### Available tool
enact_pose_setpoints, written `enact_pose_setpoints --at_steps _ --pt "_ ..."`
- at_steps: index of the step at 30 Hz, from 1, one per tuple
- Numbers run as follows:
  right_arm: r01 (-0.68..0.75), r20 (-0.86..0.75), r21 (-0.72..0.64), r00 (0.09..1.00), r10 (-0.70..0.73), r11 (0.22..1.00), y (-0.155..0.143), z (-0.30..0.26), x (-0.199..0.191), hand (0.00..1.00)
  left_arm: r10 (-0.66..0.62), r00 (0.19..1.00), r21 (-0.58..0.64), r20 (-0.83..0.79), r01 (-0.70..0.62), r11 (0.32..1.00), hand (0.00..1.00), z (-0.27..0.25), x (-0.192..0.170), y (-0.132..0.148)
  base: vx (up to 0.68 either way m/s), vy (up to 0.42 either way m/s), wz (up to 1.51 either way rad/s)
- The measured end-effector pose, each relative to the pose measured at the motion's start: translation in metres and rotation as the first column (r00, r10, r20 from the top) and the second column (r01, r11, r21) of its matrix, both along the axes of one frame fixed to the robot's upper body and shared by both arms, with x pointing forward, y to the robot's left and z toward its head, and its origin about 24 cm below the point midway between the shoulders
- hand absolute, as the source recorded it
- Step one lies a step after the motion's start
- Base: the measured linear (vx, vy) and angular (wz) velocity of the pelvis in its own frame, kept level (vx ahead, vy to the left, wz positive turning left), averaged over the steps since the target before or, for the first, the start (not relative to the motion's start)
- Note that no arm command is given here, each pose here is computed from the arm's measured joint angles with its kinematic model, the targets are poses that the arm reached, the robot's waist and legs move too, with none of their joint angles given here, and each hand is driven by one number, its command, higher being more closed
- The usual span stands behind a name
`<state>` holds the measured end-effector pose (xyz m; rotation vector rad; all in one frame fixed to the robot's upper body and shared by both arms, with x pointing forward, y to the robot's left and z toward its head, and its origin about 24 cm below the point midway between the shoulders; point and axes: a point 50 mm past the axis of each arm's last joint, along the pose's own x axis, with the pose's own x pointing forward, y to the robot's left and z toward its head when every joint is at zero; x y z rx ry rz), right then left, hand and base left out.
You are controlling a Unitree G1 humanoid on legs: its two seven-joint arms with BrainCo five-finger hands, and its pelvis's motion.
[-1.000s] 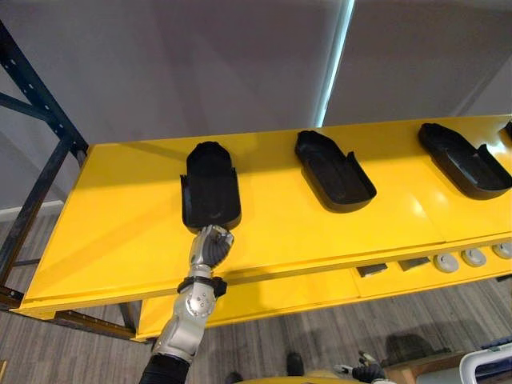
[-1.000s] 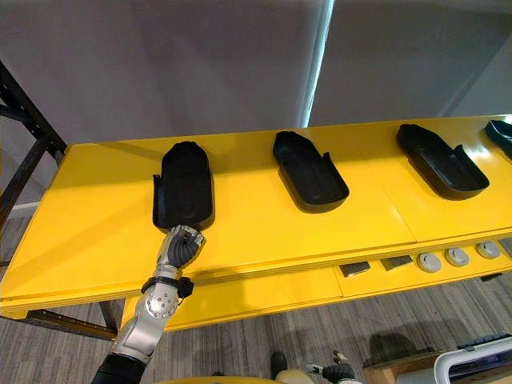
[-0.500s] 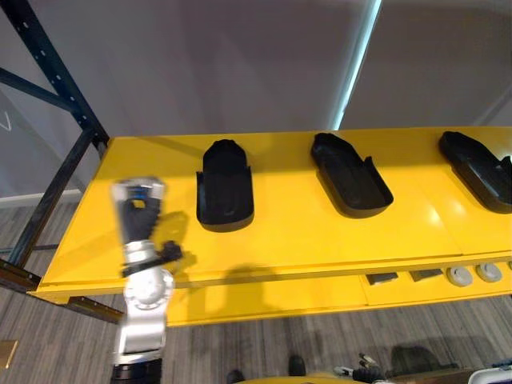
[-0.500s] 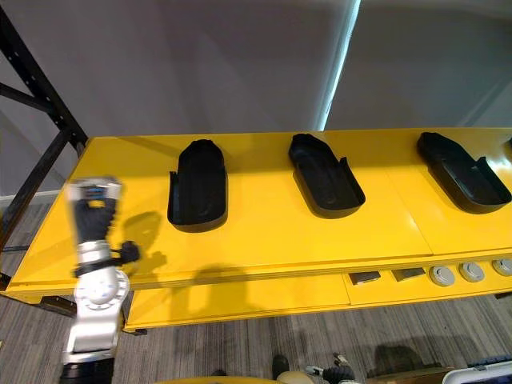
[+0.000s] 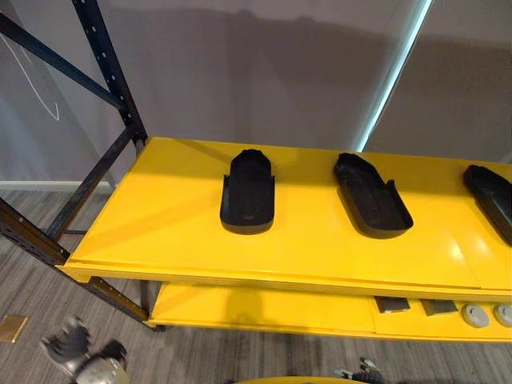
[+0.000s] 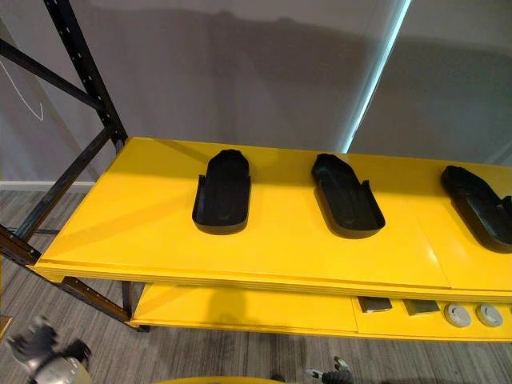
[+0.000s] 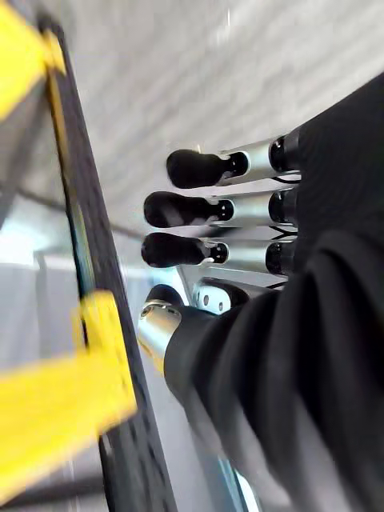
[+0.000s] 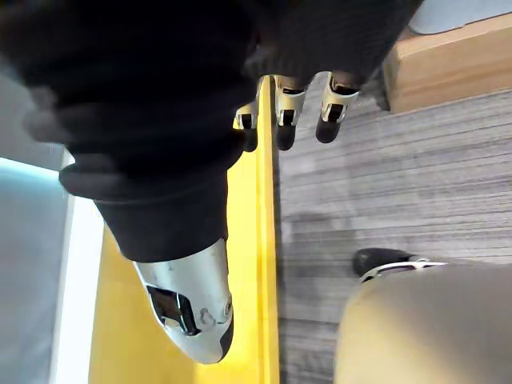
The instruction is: Walk over and take plastic housings, then place them on the shelf
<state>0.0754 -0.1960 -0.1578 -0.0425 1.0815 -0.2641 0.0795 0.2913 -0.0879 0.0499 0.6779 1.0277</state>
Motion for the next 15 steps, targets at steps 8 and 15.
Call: enact_pose_setpoints --at_steps 8,15 --pt "0.015 0.037 0.005 0.999 -0.016 1.0 0.002 0.003 0.012 0.0 -0.299 0.937 -0.341 -0.181 0.225 0.913 0.0 -0.057 -0.018 -0.067 0.0 -0.016 -0.03" --pt "-0.018 0.042 -0.022 0.999 0.019 1.0 0.002 0.003 0.023 0.0 -0.467 0.863 -0.348 -0.193 0.385 0.855 0.0 -0.06 -0.003 -0.08 -0.01 -0.04 -0.05"
